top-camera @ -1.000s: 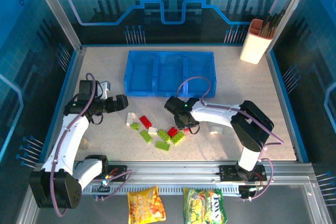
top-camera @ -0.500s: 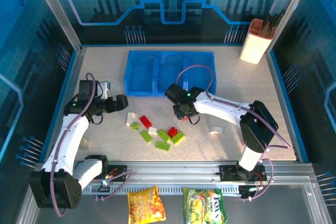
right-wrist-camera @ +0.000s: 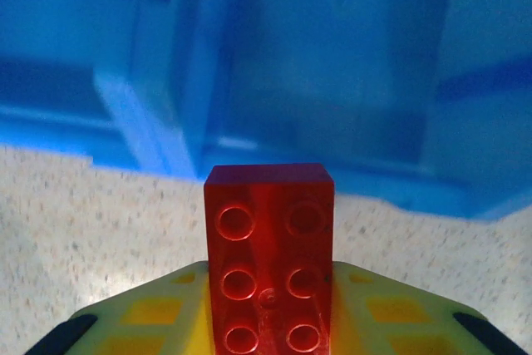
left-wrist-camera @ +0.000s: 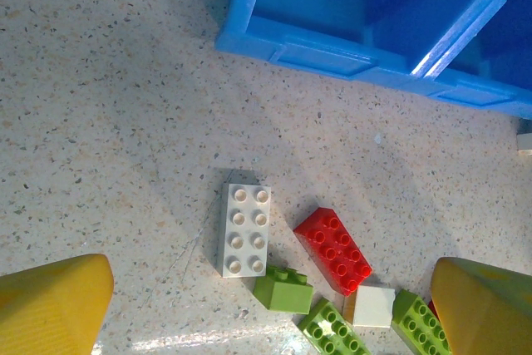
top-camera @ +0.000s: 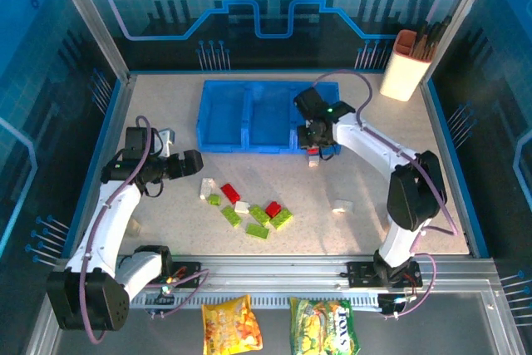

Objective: Sort the legos into containers by color
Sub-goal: Place the lego in the container, then pick up the lego from the bottom-left of the table, then place the lego in the container.

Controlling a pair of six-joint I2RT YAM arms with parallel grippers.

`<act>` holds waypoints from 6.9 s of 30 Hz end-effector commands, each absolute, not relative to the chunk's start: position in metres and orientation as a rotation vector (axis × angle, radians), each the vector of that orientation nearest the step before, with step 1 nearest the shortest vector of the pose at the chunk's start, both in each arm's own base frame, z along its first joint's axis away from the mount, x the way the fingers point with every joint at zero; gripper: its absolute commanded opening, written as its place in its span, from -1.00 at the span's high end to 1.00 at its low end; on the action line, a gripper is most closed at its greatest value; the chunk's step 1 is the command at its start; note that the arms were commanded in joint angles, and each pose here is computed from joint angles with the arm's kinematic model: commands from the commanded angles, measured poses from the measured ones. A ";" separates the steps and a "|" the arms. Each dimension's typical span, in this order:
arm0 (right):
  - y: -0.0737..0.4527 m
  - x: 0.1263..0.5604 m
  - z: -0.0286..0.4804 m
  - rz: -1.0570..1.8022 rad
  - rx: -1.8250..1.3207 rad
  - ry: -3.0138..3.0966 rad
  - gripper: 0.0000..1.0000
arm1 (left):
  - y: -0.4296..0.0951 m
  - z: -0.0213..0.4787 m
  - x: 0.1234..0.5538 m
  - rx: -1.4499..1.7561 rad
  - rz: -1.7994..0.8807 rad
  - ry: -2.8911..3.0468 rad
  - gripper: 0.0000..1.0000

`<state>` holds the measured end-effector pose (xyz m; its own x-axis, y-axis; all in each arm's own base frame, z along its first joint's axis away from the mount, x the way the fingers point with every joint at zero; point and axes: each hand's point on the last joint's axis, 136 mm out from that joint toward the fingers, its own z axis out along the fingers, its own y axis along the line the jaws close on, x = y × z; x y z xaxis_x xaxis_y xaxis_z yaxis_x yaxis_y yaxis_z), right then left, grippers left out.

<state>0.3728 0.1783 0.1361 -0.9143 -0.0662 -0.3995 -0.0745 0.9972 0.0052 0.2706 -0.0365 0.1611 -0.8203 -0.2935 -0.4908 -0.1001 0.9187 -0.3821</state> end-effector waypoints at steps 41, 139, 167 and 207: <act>0.140 0.501 0.025 0.018 -0.038 2.875 0.27 | -0.038 0.156 0.267 -0.260 -0.478 2.523 -0.99; 0.145 0.228 0.146 0.001 -0.110 2.659 -0.04 | -0.111 0.033 0.226 -0.080 -0.003 3.106 -0.15; 0.149 0.226 0.149 -0.039 -0.145 2.657 -0.04 | -0.110 0.028 0.229 -0.052 0.007 3.098 0.22; 0.120 0.206 0.162 -0.080 -0.084 2.621 -0.05 | -0.215 0.158 0.328 0.170 -0.199 2.864 0.31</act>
<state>0.2141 0.1316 0.1620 -0.8652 -0.0804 -0.4949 -0.0683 0.9968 -0.0424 0.3244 -0.2050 0.1523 -0.9598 0.0524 -0.2757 0.0920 0.9869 -0.1328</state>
